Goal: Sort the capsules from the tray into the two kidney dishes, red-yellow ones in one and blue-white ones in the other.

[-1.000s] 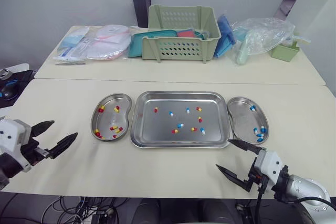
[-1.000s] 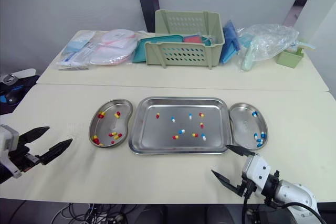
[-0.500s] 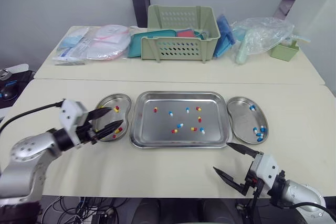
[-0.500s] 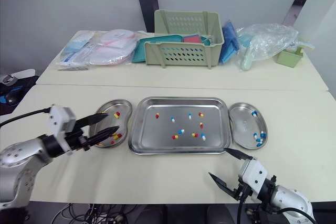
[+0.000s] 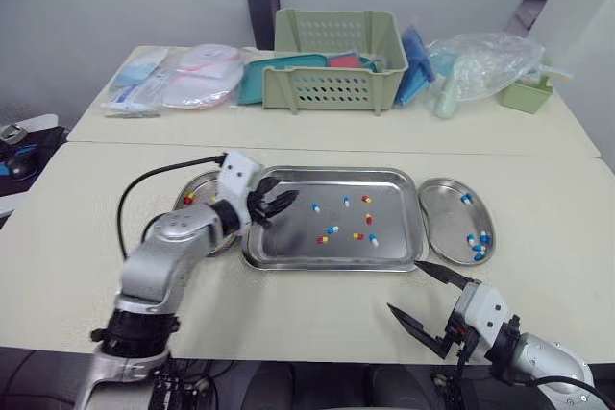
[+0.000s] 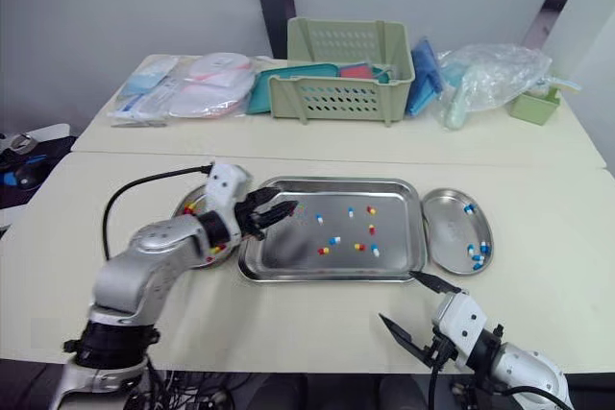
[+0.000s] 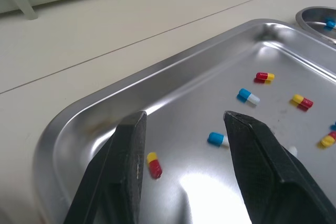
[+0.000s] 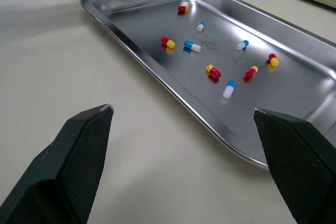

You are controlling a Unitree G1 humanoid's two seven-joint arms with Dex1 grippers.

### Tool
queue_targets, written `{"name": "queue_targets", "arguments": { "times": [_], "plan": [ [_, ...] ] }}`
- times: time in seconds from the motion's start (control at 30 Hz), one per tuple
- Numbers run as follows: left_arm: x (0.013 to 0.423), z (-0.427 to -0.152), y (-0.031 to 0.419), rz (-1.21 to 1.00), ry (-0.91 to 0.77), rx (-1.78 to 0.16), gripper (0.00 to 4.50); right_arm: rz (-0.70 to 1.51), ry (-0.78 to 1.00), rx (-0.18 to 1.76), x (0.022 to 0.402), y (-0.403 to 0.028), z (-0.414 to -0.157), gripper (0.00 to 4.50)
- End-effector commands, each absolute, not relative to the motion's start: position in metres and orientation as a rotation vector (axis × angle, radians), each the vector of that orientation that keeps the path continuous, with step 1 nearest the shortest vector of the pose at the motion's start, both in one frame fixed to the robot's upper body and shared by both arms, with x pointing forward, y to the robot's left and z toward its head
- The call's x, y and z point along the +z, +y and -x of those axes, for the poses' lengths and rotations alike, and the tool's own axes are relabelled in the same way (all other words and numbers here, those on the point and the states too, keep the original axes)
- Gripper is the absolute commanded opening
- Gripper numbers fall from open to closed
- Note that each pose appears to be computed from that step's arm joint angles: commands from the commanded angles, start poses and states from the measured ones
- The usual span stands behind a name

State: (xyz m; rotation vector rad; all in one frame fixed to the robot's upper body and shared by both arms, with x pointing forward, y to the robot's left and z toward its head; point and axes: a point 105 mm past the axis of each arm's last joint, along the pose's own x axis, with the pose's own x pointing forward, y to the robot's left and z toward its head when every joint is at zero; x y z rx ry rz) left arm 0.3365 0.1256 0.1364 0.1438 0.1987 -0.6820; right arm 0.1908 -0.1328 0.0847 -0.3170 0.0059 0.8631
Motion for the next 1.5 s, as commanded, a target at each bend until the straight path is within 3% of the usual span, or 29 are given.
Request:
{"name": "queue_targets", "arguments": {
  "times": [0.03,0.77,0.87,1.07,1.3,1.5],
  "plan": [
    [0.143,-0.34,0.122,-0.174,0.201,-0.633,2.38,0.32,-0.03,0.861,0.094,-0.128,-0.188,4.5],
    [0.093,-0.356,0.126,-0.173,0.412,-0.476,2.38,0.314,-0.012,0.855,0.096,-0.126,-0.186,4.5],
    [0.089,-0.356,0.127,-0.17,0.428,-0.479,1.86,0.309,-0.009,0.851,0.096,-0.125,-0.186,4.5],
    [0.089,-0.356,0.126,-0.203,0.422,-0.512,0.02,0.301,0.001,0.844,0.097,-0.126,-0.185,4.5],
    [0.109,-0.357,0.125,-0.209,0.328,-0.548,0.02,0.302,0.002,0.84,0.097,-0.125,-0.186,4.5],
    [0.155,-0.352,0.142,-0.197,0.186,-0.586,0.02,0.303,-0.002,0.846,0.097,-0.125,-0.186,4.5]
  ]
}}
